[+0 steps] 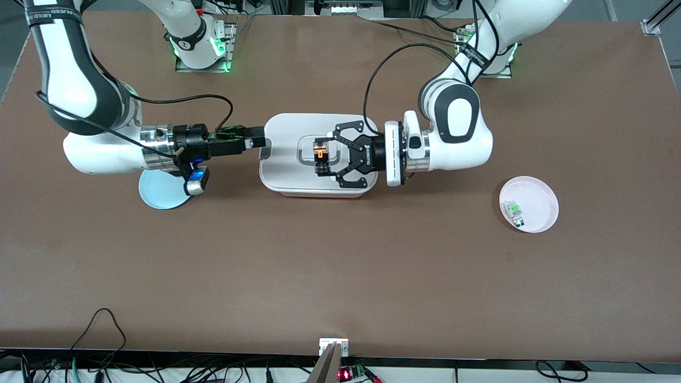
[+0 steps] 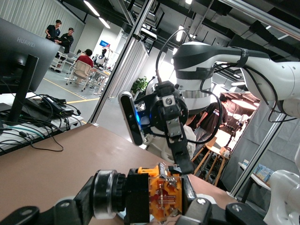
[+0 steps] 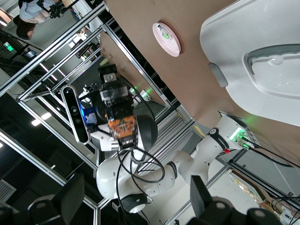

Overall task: Transfer orange switch to right arm and place
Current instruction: 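Grasp the orange switch with the right gripper from the left gripper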

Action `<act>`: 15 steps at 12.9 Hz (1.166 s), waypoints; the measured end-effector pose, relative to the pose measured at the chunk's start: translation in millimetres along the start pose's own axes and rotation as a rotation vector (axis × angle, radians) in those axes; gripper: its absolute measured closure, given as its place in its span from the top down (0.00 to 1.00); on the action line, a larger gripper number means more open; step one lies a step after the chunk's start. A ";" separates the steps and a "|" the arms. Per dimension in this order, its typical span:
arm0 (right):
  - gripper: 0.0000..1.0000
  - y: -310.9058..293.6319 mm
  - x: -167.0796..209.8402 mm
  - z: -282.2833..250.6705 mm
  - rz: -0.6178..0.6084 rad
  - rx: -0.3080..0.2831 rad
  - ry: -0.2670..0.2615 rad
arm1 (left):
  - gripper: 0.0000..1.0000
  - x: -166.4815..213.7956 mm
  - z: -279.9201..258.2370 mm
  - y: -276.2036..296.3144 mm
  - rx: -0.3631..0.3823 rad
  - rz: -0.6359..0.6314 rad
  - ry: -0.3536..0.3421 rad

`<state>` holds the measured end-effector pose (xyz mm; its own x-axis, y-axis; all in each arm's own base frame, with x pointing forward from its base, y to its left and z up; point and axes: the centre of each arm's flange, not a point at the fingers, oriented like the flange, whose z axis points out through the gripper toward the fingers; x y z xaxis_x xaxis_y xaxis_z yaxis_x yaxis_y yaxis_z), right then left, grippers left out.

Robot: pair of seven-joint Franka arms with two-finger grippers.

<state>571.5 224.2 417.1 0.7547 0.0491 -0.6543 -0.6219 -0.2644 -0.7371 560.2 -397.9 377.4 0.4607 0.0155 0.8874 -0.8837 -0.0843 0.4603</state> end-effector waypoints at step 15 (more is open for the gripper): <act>1.00 10.0 21.3 60.6 0.071 0.071 -0.008 | 0.73 -13.2 32.4 23.1 0.023 -0.027 -0.004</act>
<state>568.7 281.0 385.6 0.7066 0.0401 -0.7065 -0.6874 -0.1984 -0.6987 536.3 -432.4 375.5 0.4847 0.0143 0.8746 -0.8690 -0.1066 0.4833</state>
